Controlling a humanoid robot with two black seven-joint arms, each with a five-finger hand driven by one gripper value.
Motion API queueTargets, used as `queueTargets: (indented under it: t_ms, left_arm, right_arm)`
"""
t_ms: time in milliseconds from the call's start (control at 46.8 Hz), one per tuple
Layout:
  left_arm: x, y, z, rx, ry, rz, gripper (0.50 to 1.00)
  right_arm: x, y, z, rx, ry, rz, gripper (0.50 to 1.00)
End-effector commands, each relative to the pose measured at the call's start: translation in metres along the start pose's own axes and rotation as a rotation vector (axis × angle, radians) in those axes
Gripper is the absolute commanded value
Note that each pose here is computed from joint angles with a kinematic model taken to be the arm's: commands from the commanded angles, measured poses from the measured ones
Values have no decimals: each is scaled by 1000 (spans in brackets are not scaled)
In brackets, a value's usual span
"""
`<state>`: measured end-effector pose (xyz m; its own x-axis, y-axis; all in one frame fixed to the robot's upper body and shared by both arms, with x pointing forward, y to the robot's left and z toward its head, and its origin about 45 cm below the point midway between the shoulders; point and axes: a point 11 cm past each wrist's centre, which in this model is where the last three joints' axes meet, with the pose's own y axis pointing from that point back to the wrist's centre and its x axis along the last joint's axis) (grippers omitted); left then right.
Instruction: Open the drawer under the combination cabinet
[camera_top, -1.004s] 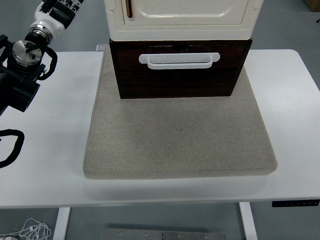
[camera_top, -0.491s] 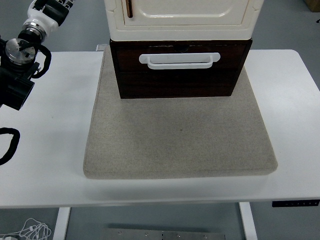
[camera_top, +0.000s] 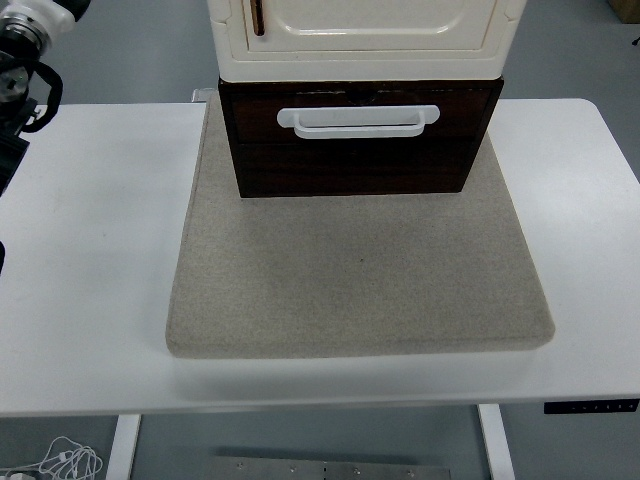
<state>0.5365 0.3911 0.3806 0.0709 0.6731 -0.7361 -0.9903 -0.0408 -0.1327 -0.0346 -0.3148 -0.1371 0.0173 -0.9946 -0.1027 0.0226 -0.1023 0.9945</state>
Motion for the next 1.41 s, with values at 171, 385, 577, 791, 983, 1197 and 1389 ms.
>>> queueTargets:
  t_ms: [171, 385, 577, 791, 983, 1197, 1389]
  left_arm:
    - [-30, -6, 59, -92, -50, -54, 1000]
    - [-85, -3, 116, -162, -128, -198, 1000]
    - [-159, 0, 155, -224, -274, -326, 1000]
    - [-252, 25, 157, -237, -392, -550, 1000]
    - [-310, 52, 119, -175, -464, -698, 1000]
    - [-354, 87, 68, -110, -613, -885, 1000]
    - [-372, 115, 26, -11, -740, -1003, 1000]
  right_arm:
    - [0, 0, 0, 0, 0, 0, 926]
    - [0, 0, 0, 0, 0, 0, 926]
    - [0, 0, 0, 0, 0, 0, 926]
    - [0, 0, 0, 0, 0, 0, 926]
    - [0, 0, 0, 0, 0, 0, 926]
    - [0, 0, 0, 0, 0, 0, 926]
    - [0, 0, 0, 0, 0, 0, 926]
